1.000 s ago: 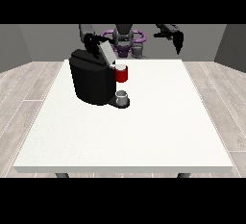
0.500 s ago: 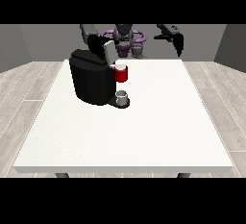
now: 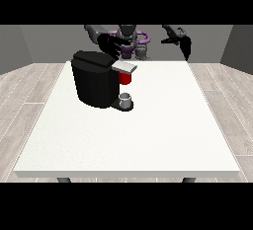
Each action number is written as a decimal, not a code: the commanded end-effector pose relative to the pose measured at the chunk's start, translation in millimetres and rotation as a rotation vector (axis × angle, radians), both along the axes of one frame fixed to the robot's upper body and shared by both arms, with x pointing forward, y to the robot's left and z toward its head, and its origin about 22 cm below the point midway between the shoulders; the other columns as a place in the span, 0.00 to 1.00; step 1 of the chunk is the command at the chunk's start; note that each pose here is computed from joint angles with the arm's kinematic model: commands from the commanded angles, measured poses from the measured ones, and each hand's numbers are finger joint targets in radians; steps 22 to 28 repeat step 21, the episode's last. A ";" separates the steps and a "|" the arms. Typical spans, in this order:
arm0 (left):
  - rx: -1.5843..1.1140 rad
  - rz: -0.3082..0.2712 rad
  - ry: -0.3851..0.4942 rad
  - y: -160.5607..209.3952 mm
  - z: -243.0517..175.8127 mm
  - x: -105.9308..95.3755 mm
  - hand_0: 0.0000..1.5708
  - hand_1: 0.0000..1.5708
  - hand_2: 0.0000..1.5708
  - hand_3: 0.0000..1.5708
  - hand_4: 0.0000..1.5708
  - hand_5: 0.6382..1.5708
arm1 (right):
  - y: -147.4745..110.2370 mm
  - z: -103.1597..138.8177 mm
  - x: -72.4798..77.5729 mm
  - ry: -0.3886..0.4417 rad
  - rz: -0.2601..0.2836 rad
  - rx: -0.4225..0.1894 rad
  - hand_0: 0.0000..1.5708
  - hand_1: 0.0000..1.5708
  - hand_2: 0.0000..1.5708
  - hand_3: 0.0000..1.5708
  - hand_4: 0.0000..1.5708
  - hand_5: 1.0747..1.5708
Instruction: Insert the coffee pod into the coffee machine and close the lid
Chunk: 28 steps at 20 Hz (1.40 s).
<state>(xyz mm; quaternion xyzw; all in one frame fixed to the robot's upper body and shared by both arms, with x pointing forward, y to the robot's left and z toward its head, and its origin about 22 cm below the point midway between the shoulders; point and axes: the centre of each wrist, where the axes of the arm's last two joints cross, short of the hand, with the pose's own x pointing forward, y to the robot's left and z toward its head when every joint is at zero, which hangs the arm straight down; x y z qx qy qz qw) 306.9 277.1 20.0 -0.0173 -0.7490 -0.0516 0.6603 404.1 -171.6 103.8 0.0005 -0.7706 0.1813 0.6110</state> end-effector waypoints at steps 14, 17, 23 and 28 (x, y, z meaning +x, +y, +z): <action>-0.028 -0.041 -0.002 -34.9 -12.1 -6.8 0.00 0.00 0.00 0.00 0.13 1.00 | 50.7 -29.0 -23.5 -0.009 0.179 0.062 0.00 0.00 0.00 0.00 0.16 1.00; -0.037 -0.028 0.020 -17.6 -34.6 -21.6 0.00 0.00 0.00 0.00 0.12 1.00 | 43.4 -51.0 -43.0 0.037 0.172 0.173 0.00 0.00 0.00 0.00 0.17 1.00; -0.034 0.075 0.058 7.4 -54.2 -35.1 0.00 0.00 0.00 0.00 0.12 1.00 | 34.0 -86.3 -77.3 0.140 0.143 0.242 0.00 0.00 0.00 0.00 0.10 1.00; -0.034 0.075 0.058 7.4 -54.2 -35.1 0.00 0.00 0.00 0.00 0.12 1.00 | 34.0 -86.3 -77.3 0.140 0.143 0.242 0.00 0.00 0.00 0.00 0.10 1.00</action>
